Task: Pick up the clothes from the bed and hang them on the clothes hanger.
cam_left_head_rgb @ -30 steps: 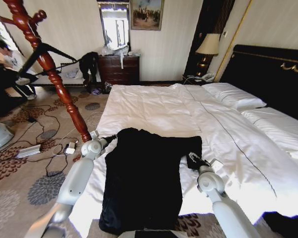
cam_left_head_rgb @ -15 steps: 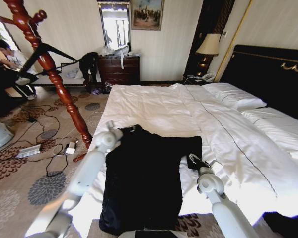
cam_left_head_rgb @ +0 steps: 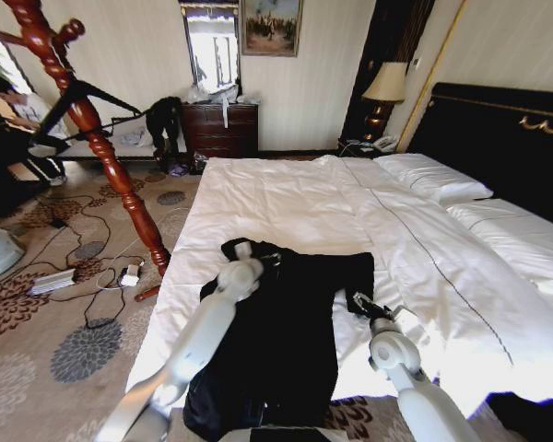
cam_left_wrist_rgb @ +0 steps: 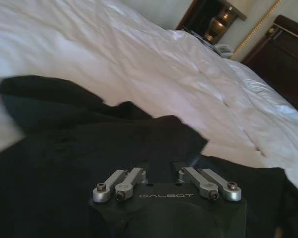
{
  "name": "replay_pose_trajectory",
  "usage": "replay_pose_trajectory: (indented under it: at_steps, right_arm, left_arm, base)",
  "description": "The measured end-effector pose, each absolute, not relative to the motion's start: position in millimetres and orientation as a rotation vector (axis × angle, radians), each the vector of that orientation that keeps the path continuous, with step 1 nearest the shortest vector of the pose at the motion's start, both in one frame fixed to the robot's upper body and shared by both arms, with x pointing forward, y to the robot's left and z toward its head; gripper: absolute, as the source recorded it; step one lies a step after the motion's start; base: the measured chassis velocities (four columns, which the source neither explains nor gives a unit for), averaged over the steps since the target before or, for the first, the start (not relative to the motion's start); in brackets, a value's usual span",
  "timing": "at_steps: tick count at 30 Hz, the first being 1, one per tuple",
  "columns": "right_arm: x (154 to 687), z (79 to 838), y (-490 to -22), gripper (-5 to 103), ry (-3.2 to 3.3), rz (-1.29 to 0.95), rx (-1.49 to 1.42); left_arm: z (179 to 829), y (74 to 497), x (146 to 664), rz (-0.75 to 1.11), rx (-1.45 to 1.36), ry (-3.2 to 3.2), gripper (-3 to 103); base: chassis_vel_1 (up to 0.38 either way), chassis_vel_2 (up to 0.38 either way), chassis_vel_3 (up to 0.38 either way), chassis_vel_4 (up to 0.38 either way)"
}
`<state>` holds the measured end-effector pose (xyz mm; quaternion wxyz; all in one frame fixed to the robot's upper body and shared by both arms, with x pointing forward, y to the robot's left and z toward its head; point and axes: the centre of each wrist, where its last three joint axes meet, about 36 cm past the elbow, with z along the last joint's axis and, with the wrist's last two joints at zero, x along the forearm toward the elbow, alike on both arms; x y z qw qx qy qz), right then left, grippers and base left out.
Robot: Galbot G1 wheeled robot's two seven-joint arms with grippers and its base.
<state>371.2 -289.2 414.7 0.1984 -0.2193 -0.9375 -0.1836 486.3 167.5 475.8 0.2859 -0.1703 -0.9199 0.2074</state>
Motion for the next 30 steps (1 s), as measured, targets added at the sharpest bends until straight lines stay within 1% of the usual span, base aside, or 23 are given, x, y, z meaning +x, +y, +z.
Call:
replay_pose_trajectory:
  at_steps: [1, 2, 3, 4, 5, 6, 8, 9, 10, 11, 12, 13, 15, 16, 18, 19, 20, 23, 30]
  right_arm:
    - [372.7, 414.7, -288.8, 100, -2.624, -0.514, -0.611]
    - [374.9, 414.9, -287.7, 100, -2.626, -0.519, -0.606]
    - [375.5, 414.9, -287.3, 100, -2.626, -0.521, -0.606]
    - [377.2, 414.8, -285.2, 100, -2.625, -0.533, -0.603]
    - [377.2, 414.8, -285.2, 100, -2.625, -0.533, -0.603]
    - [377.8, 414.6, -284.1, 100, -2.623, -0.542, -0.602]
    - [378.4, 414.6, -282.0, 100, -2.621, -0.554, -0.601]
    - [377.7, 415.0, -280.7, 100, -2.621, -0.56, -0.599]
    - [375.9, 416.0, -280.1, 100, -2.622, -0.563, -0.598]
    - [375.9, 416.0, -280.1, 100, -2.622, -0.563, -0.598]
    - [373.3, 417.5, -280.1, 100, -2.622, -0.566, -0.6]
    - [372.4, 418.0, -280.2, 100, -2.623, -0.567, -0.601]
    - [366.5, 423.0, -280.2, 100, -2.63, -0.57, -0.604]
    - [366.5, 423.0, -280.2, 100, -2.63, -0.57, -0.604]
    - [363.6, 426.1, -281.2, 100, -2.635, -0.568, -0.606]
    - [362.0, 427.8, -281.8, 100, -2.636, -0.567, -0.607]
    - [360.1, 429.9, -282.8, 100, -2.639, -0.565, -0.61]
    - [357.0, 433.3, -284.4, 100, -2.643, -0.561, -0.613]
    - [349.9, 437.6, -284.0, 100, -2.635, -0.549, -0.625]
  left_arm:
    - [476.5, 181.3, 474.1, 0.545, -0.437, -2.478, 32]
    - [479.0, 200.4, 455.5, 0.542, -0.408, -2.509, 38]
    - [479.6, 206.4, 449.8, 0.541, -0.394, -2.519, 38]
    - [480.9, 229.9, 429.8, 0.532, -0.305, -2.572, 48]
    - [480.9, 229.9, 429.8, 0.532, -0.305, -2.572, 48]
    - [480.6, 239.4, 420.6, 0.521, -0.248, -2.6, 48]
    - [474.3, 254.1, 399.9, 0.471, -0.096, -2.615, 59]
    - [464.7, 261.8, 383.6, 0.434, 0.048, -2.594, 65]
    - [457.0, 265.2, 374.5, 0.407, 0.135, -2.572, 70]
    - [457.0, 265.2, 374.5, 0.407, 0.135, -2.572, 70]
    - [448.2, 267.9, 365.8, 0.375, 0.201, -2.552, 75]
    - [444.9, 268.9, 362.5, 0.36, 0.221, -2.547, 75]
    - [424.4, 272.8, 338.7, 0.275, 0.293, -2.501, 86]
    - [424.4, 272.8, 338.7, 0.275, 0.293, -2.501, 86]
    - [417.7, 270.3, 322.8, 0.235, 0.283, -2.486, 96]
    - [416.9, 267.3, 315.9, 0.225, 0.267, -2.482, 96]
    - [415.8, 263.3, 309.2, 0.217, 0.246, -2.478, 98]
    - [414.2, 257.8, 304.0, 0.214, 0.218, -2.491, 100]
    - [408.5, 250.1, 319.8, 0.308, 0.169, -2.481, 100]
  base:
    - [0.0, 0.0, 0.0, 0.0]
    - [0.0, 0.0, 0.0, 0.0]
    - [0.0, 0.0, 0.0, 0.0]
    - [0.0, 0.0, 0.0, 0.0]
    - [0.0, 0.0, 0.0, 0.0]
    - [0.0, 0.0, 0.0, 0.0]
    - [0.0, 0.0, 0.0, 0.0]
    - [0.0, 0.0, 0.0, 0.0]
    - [0.0, 0.0, 0.0, 0.0]
    - [0.0, 0.0, 0.0, 0.0]
    - [0.0, 0.0, 0.0, 0.0]
    - [0.0, 0.0, 0.0, 0.0]
    - [0.0, 0.0, 0.0, 0.0]
    - [0.0, 0.0, 0.0, 0.0]
    - [0.0, 0.0, 0.0, 0.0]
    - [0.0, 0.0, 0.0, 0.0]
    - [0.0, 0.0, 0.0, 0.0]
    - [0.0, 0.0, 0.0, 0.0]
    - [0.0, 0.0, 0.0, 0.0]
